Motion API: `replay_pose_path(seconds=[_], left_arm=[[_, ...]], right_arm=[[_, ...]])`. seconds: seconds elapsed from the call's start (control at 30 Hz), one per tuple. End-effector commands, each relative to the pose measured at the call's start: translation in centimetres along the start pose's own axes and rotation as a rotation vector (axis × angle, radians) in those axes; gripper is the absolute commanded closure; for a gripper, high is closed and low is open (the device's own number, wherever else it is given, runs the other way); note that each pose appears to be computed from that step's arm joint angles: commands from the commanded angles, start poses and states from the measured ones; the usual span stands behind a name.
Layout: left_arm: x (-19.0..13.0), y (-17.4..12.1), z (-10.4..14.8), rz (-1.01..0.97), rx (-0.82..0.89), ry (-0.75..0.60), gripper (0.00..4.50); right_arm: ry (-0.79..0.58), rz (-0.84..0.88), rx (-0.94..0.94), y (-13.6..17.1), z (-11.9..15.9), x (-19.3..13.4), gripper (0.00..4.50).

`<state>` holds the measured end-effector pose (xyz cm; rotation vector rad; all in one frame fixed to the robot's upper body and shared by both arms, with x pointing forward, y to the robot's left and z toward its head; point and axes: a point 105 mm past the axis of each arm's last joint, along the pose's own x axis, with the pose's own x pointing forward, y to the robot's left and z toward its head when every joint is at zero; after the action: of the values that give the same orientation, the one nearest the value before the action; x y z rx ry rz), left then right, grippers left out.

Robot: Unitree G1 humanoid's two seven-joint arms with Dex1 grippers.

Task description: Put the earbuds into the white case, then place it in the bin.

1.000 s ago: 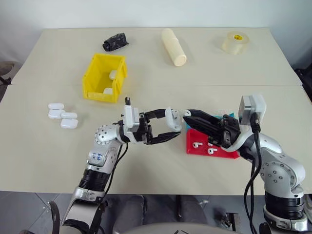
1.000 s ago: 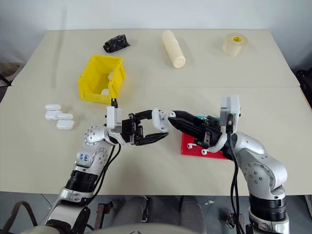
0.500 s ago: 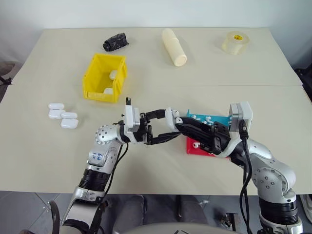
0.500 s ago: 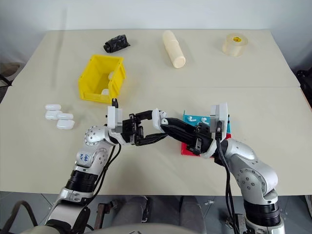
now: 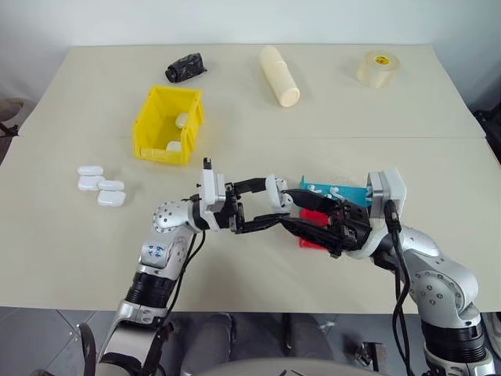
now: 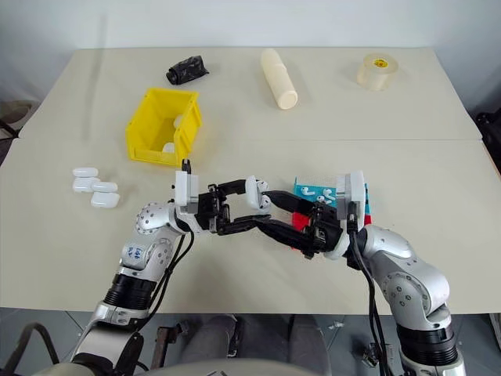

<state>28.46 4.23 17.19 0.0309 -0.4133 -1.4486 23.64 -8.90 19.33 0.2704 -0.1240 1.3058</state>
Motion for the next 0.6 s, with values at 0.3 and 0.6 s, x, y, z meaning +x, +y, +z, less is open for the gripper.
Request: replay_pose_path(seconds=[0.3, 0.6], left_arm=[[-3.2, 1.5, -1.3, 0.046, 0.177, 0.405, 1.71], [-1.4, 1.0, -2.7, -0.054, 0.222, 0.569, 1.71]], right_arm=[[0.211, -0.058, -0.201, -1.7, 0.6, -2.8, 2.9], [0.306, 0.071, -0.294, -1.1, 0.1, 1.9, 4.46]])
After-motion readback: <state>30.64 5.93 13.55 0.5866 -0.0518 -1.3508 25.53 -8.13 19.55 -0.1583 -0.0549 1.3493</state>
